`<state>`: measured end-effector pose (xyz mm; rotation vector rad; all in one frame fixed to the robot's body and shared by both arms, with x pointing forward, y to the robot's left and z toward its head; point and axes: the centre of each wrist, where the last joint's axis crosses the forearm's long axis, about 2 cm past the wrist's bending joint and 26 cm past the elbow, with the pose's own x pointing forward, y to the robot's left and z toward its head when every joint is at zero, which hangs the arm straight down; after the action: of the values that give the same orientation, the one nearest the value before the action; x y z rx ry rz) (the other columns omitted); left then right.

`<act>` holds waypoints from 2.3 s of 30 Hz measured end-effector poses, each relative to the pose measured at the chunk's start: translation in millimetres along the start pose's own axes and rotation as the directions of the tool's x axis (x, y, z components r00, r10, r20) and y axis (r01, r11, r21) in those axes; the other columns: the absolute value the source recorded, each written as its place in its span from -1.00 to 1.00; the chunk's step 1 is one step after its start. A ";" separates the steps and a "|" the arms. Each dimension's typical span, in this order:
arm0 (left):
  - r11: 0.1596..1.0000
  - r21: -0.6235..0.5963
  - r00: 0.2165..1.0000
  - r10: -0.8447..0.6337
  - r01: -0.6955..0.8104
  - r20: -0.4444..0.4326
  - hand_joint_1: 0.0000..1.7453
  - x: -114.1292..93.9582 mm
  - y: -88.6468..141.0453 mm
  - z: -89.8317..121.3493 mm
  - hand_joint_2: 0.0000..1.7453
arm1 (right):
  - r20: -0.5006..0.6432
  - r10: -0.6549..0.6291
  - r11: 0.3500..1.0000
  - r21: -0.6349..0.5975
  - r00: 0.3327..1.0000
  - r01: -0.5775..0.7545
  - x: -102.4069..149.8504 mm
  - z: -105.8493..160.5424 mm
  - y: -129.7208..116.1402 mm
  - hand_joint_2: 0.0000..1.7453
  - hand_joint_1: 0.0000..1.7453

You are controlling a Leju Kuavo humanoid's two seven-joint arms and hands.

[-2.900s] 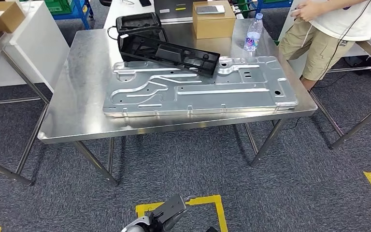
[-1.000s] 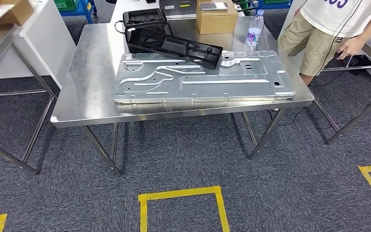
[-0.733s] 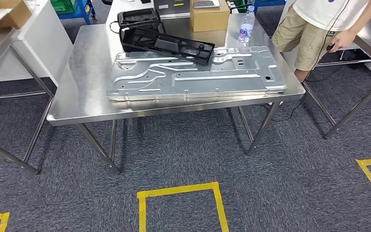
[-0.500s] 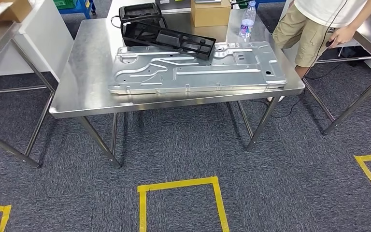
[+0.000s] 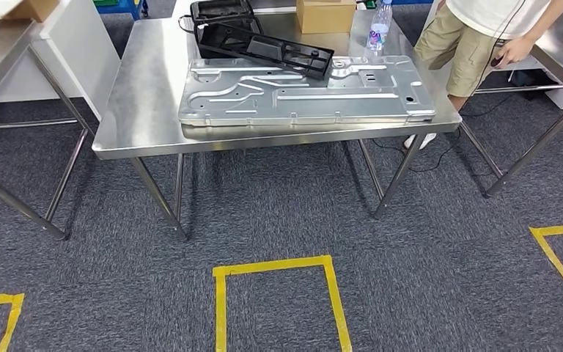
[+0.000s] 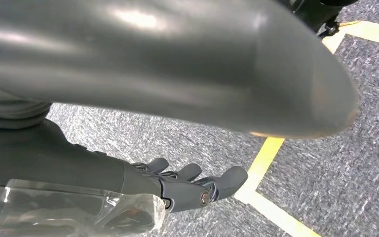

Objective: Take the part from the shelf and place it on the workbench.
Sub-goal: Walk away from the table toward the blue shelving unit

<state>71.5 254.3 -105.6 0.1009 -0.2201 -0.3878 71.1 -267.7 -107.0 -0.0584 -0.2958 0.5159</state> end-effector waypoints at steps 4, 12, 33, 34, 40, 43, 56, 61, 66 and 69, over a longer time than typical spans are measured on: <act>1.000 -0.003 1.000 0.001 -0.001 0.003 -1.00 1.1 -1.0 0.1 -1.00 | 0.003 -0.001 1.000 -0.002 1.000 0.001 1.4 -0.2 -1.0 -1.00 -1.00; 1.000 -0.007 1.000 0.000 0.000 0.001 -1.00 -0.2 -2.5 0.3 -1.00 | -0.001 -0.004 1.000 -0.002 1.000 0.004 0.0 -0.1 -0.6 -1.00 -1.00; 1.000 -0.010 1.000 0.001 -0.001 0.013 -1.00 3.3 -4.3 0.6 -1.00 | -0.003 -0.010 1.000 -0.004 1.000 0.010 1.6 -0.3 -2.0 -1.00 -1.00; 1.000 -0.010 1.000 0.001 -0.001 0.012 -1.00 3.0 -4.5 0.6 -1.00 | -0.005 -0.011 1.000 -0.004 1.000 0.011 1.5 -0.3 -2.0 -1.00 -1.00; 1.000 -0.014 1.000 0.000 0.000 0.008 -1.00 1.1 -6.0 0.8 -1.00 | -0.012 -0.013 1.000 -0.003 1.000 0.013 0.3 -0.2 -1.5 -1.00 -1.00; 1.000 -0.014 1.000 0.000 0.000 0.008 -1.00 1.0 -6.1 0.8 -1.00 | -0.013 -0.013 1.000 -0.003 1.000 0.013 0.2 -0.2 -1.5 -1.00 -1.00; 1.000 -0.014 1.000 0.001 -0.001 0.018 -1.00 4.3 -6.7 0.9 -1.00 | -0.021 -0.014 1.000 -0.001 1.000 0.014 -1.5 0.1 -0.5 -1.00 -1.00; 1.000 -0.014 1.000 0.001 -0.001 0.017 -1.00 4.1 -6.9 0.9 -1.00 | -0.021 -0.014 1.000 -0.001 1.000 0.014 -1.5 0.1 -0.5 -1.00 -1.00; 1.000 -0.014 1.000 0.000 0.001 0.023 -1.00 4.1 -7.2 1.0 -1.00 | -0.016 -0.016 1.000 -0.005 1.000 0.016 1.6 -0.4 -2.3 -1.00 -1.00; 1.000 -0.015 1.000 -0.002 0.002 0.022 -1.00 3.1 -7.7 1.1 -1.00 | -0.020 -0.019 1.000 -0.004 1.000 0.019 0.0 -0.2 -1.9 -1.00 -1.00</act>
<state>71.3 246.0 -105.0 0.0821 -0.2390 -0.3926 72.0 -269.3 -107.0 -0.0643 -0.2778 0.4957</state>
